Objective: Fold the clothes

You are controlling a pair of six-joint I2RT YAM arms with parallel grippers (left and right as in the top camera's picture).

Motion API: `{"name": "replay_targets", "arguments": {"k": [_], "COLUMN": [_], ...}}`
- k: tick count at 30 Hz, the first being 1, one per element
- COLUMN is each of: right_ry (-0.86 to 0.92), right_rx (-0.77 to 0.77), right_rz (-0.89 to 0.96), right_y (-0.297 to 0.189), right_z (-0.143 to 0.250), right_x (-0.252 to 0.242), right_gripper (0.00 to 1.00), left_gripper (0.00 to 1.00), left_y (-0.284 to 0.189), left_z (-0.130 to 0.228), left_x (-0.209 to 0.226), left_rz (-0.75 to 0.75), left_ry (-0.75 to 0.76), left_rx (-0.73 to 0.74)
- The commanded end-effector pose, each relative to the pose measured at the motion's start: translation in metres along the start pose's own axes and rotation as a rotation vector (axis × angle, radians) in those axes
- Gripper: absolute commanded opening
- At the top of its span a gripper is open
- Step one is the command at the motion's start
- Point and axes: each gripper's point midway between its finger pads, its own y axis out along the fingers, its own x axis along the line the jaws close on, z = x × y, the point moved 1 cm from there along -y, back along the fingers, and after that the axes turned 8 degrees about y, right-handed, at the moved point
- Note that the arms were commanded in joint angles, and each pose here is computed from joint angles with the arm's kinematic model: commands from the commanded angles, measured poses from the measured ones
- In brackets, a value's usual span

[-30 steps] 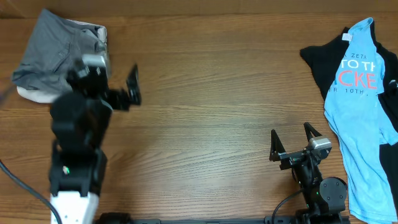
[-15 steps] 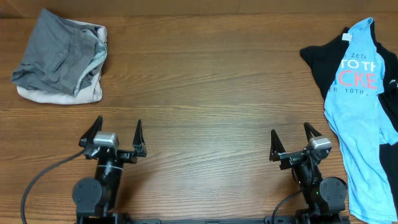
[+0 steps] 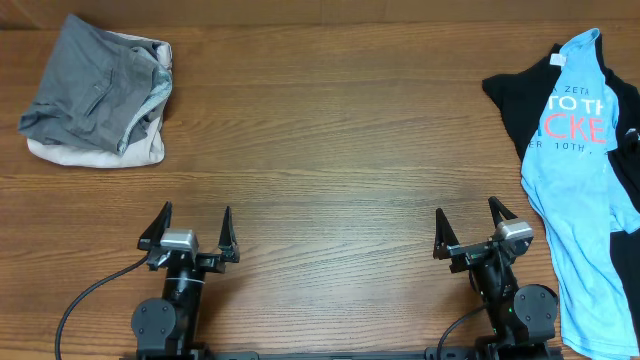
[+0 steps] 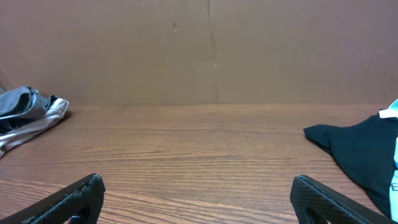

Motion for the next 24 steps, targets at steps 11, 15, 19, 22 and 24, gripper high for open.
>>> {"name": "replay_targets", "arguments": {"k": [11,15,19,22,24], "right_ry": [-0.007,-0.008,-0.007,-0.007,-0.007], "right_rx": [-0.005,-0.005,-0.005,-0.005,-0.005], "right_rz": [-0.003,-0.003,-0.003,-0.003,-0.003], "right_y": [-0.0001,-0.0001,-0.0001,-0.0001,-0.0001], "right_z": [0.0015,0.0015,0.0015,0.0015,0.0015], "right_x": [-0.0003,-0.0003,-0.0003,-0.0003,-0.0003], "right_gripper": [1.0,1.0,1.0,1.0,1.0], "left_gripper": [1.0,1.0,1.0,1.0,1.0], "left_y": [-0.0018,-0.0018,-0.0018,-0.0018,-0.0018], "left_z": [0.0273,0.0274,0.0273,0.0274,0.0274], "left_x": [0.0019,0.0019,0.002,0.0019,0.0019], "left_rz": [-0.017,-0.017,-0.017,-0.017,-0.017], "left_ry": [-0.033,-0.033,-0.033,-0.033,-0.033], "left_rx": [0.107,0.108,0.107,0.108,0.108]}}
